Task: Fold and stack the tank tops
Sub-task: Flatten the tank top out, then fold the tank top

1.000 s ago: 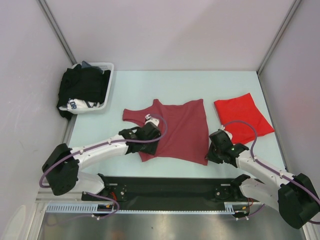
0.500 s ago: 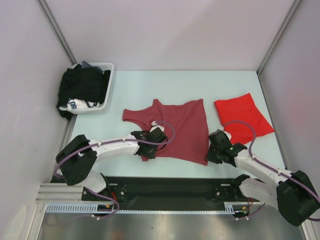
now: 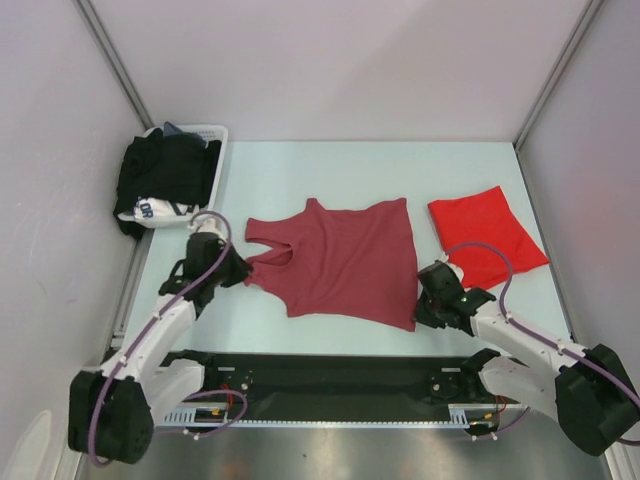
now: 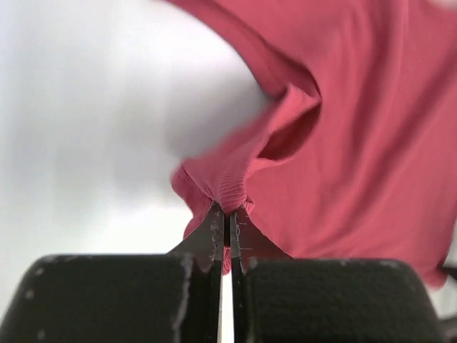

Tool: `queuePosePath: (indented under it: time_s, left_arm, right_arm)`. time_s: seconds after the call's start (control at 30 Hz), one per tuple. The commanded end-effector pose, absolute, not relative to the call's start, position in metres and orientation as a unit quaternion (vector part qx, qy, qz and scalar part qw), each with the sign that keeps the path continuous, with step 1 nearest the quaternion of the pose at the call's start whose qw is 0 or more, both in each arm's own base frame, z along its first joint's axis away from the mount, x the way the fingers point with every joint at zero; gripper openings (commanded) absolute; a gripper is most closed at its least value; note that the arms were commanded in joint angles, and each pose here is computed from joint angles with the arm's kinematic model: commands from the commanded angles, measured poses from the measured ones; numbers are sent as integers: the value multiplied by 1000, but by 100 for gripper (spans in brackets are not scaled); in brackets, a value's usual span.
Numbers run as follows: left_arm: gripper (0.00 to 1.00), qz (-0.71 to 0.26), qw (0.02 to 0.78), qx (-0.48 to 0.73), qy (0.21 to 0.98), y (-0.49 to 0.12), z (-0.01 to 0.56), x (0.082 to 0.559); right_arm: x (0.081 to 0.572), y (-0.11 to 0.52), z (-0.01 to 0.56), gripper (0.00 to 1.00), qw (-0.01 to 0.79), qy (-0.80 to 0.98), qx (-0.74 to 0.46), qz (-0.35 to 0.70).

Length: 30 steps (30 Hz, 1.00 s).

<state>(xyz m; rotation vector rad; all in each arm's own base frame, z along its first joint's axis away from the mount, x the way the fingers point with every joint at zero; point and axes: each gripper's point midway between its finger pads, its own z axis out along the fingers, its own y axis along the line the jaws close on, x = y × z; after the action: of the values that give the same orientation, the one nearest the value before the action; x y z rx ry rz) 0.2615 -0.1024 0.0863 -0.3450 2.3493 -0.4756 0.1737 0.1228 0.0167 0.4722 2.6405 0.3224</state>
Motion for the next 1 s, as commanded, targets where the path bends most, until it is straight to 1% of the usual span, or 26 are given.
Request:
queuePosePath:
  time_s: [0.0,0.03,0.07,0.1,0.13,0.17,0.2,0.3,0.37,0.4,0.47,0.5,0.53,0.63,0.67,0.9,0.97]
  left_arm:
    - [1,-224,406,-212,860,-73,107,283]
    - [6,-223,411,-239,851,-63,107,287]
    - [16,-224,408,-254,848,-57,103,288]
    - [37,-212,417,-289,835,-34,99,293]
    - [55,-211,411,-303,834,-28,95,295]
    - [75,-201,396,-321,836,-19,85,295]
    - [85,-199,386,-325,840,-18,84,296]
    - [90,-193,372,-302,856,-21,80,295]
    - [91,-176,388,-280,861,-22,86,291]
    - [91,-149,386,-280,866,-17,84,285]
    - [91,-140,404,-255,867,-26,94,279]
    - [90,-136,401,-255,869,-27,92,273]
    - [90,-151,408,-241,867,-40,98,270]
    - [86,-189,392,-208,876,-74,95,258]
    - [86,-199,380,-186,884,-89,92,251]
    - [75,-209,327,-112,915,-134,67,219]
    - [73,-200,317,-99,922,-139,59,212]
  right_arm:
    - [168,116,15,0,219,955,174,101]
    - [167,116,16,3,218,955,174,102]
    - [167,116,16,6,218,955,175,103]
    - [167,116,17,12,217,955,174,105]
    - [167,117,18,27,218,955,171,108]
    - [165,119,19,29,216,955,169,112]
    - [164,120,19,30,215,955,168,114]
    - [161,123,24,31,214,955,166,123]
    - [157,123,27,33,211,956,163,124]
    - [157,124,31,34,213,955,163,125]
    - [153,117,36,43,218,955,170,112]
    - [151,118,38,44,220,955,165,112]
    - [148,116,39,44,217,955,169,110]
    - [142,119,41,38,213,956,165,120]
    - [141,120,41,38,211,955,168,121]
    - [149,133,28,36,209,956,162,129]
    - [151,133,20,34,203,959,160,117]
